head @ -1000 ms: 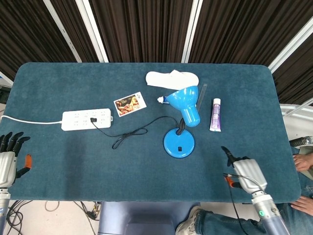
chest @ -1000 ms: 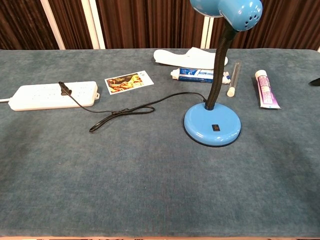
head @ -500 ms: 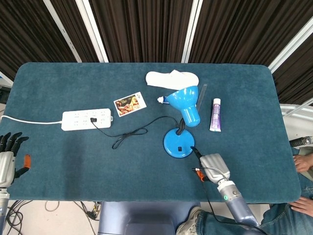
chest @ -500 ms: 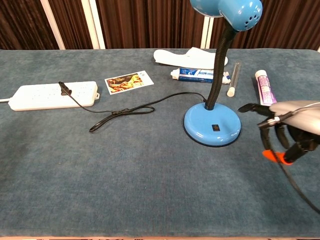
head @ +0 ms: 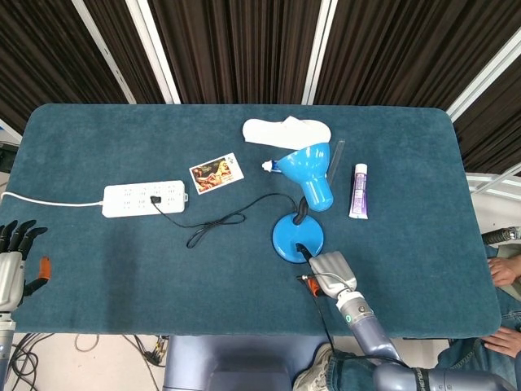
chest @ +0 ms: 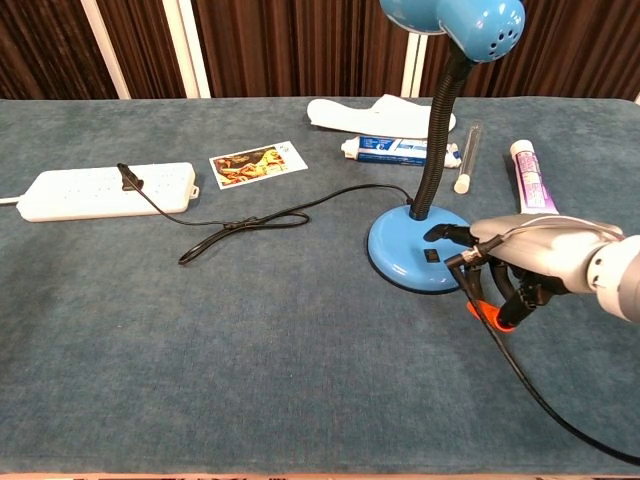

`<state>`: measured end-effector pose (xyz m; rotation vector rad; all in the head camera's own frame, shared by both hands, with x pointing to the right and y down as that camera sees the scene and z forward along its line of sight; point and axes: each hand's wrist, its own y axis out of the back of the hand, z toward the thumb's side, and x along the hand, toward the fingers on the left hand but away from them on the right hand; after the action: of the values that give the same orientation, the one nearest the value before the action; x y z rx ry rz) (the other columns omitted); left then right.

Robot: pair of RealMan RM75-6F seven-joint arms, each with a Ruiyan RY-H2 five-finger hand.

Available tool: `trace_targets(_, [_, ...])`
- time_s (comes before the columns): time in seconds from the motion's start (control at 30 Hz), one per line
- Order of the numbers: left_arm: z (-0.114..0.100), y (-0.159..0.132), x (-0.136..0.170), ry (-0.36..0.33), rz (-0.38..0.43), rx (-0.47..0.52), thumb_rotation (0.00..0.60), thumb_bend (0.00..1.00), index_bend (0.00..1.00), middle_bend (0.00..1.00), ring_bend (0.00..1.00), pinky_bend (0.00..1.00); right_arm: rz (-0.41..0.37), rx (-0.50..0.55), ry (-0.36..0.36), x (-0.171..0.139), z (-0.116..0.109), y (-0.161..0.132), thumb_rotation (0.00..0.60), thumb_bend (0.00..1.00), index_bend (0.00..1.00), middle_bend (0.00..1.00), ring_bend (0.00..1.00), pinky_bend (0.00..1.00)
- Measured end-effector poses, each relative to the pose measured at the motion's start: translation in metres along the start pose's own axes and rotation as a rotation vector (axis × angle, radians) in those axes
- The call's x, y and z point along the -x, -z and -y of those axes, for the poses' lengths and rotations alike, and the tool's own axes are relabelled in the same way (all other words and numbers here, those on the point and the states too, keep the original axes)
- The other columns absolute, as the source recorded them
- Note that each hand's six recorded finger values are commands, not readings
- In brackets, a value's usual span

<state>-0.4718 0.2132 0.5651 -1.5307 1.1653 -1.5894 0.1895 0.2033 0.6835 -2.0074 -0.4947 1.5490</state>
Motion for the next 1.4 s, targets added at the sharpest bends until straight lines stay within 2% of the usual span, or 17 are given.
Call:
trace_targets(0.77, [0.000,0.000,0.000,-0.002,0.002,-0.004,0.600,0.53,0.22,0.10,0.01,0.00,0.027,-0.023,-0.059,-0.005,0.017,0.008,0.600,0.52,0.04,0.52,0.61,0.92])
trace_targets(1.2, [0.000,0.000,0.000,-0.004,0.003,-0.007,0.600,0.53,0.22,0.10,0.01,0.00,0.030,-0.059,-0.099,-0.009,0.028,0.011,0.600,0.52,0.08,0.52,0.59,0.96])
trace_targets(1.4, [0.000,0.001,0.000,-0.005,0.002,-0.007,0.600,0.53,0.22,0.10,0.01,0.00,0.040,-0.031,-0.054,-0.006,0.015,0.011,0.600,0.52,0.07,0.46,0.52,0.97])
